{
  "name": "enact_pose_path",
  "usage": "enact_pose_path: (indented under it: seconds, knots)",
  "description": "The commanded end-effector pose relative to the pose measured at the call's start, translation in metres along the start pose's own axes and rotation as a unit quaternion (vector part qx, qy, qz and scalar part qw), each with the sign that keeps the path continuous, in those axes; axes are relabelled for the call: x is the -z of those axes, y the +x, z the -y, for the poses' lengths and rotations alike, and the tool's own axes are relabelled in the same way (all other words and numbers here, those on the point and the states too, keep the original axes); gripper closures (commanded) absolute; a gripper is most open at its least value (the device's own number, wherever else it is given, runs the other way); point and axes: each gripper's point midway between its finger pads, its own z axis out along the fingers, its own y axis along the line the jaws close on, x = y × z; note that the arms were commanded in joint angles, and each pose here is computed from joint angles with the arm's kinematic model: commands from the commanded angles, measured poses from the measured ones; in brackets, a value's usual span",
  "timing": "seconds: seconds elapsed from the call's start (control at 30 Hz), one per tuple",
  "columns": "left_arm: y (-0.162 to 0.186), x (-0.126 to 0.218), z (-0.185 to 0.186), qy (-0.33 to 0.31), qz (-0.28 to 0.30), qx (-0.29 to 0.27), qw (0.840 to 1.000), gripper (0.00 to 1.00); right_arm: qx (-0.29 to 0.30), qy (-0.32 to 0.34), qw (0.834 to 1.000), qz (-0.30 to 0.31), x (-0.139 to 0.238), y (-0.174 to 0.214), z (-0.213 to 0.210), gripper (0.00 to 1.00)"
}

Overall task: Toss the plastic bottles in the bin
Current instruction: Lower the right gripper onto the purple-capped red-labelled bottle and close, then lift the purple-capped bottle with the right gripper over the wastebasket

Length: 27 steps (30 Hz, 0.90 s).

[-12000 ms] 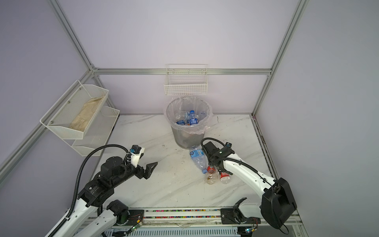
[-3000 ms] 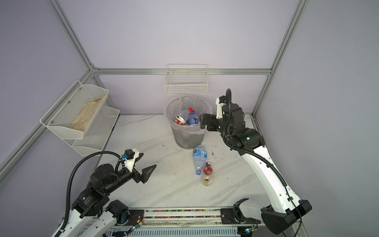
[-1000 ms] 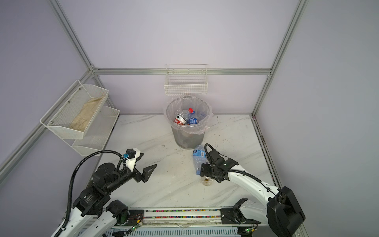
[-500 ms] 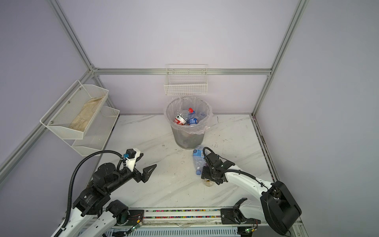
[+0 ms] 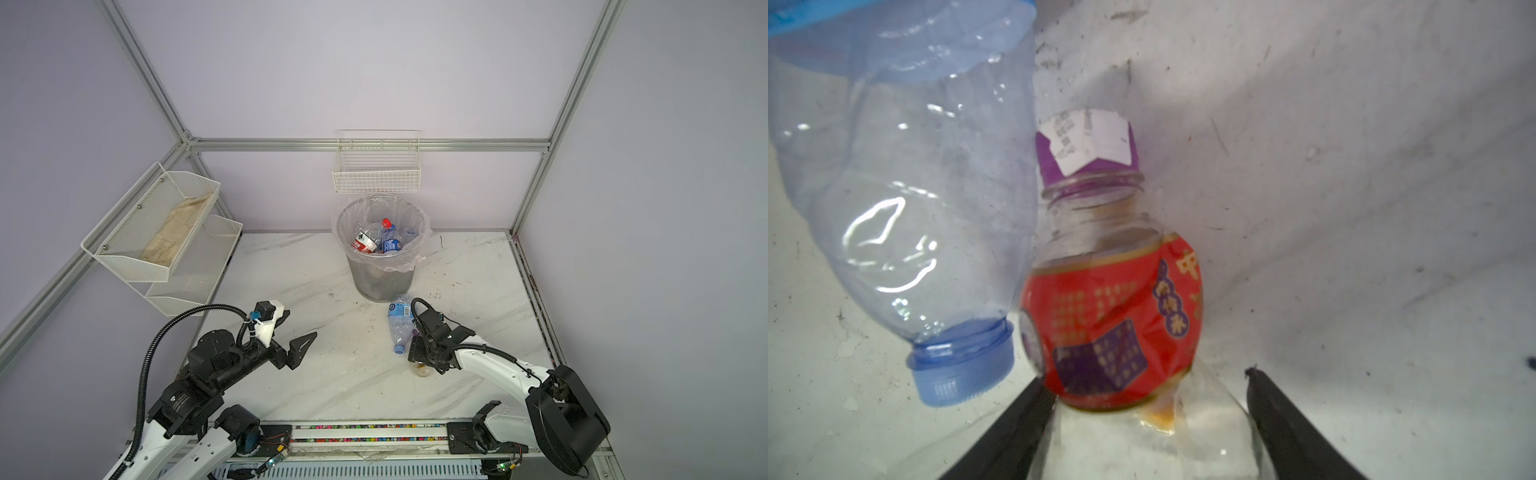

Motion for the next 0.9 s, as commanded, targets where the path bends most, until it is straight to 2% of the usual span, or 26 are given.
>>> enact_pose_path:
  seconds: [0.0, 0.1, 0.17, 0.53, 0.87]
  knots:
    - [0.005, -0.002, -0.001, -0.002, -0.002, 0.012, 1.0, 0.0, -0.004, 0.015, 1.0, 0.009, 0.01, -0.002, 0.005, 0.61]
    - [0.005, -0.002, -0.001, -0.003, -0.002, 0.012, 1.0, 0.0, -0.005, 0.013, 1.0, 0.017, 0.017, -0.007, 0.002, 0.69]
    - [0.006, -0.002, -0.001, -0.003, -0.002, 0.012, 1.0, 0.0, -0.005, 0.01, 1.0, 0.022, 0.022, -0.009, 0.0, 0.71]
    - [0.005, -0.002, -0.001, -0.004, -0.001, 0.013, 1.0, 0.0, -0.004, 0.008, 0.997, 0.071, 0.056, -0.035, -0.01, 0.73]
    - [0.005, -0.002, -0.001, -0.003, -0.001, 0.013, 1.0, 0.0, -0.003, -0.039, 0.991, 0.128, 0.097, -0.062, -0.035, 0.77]
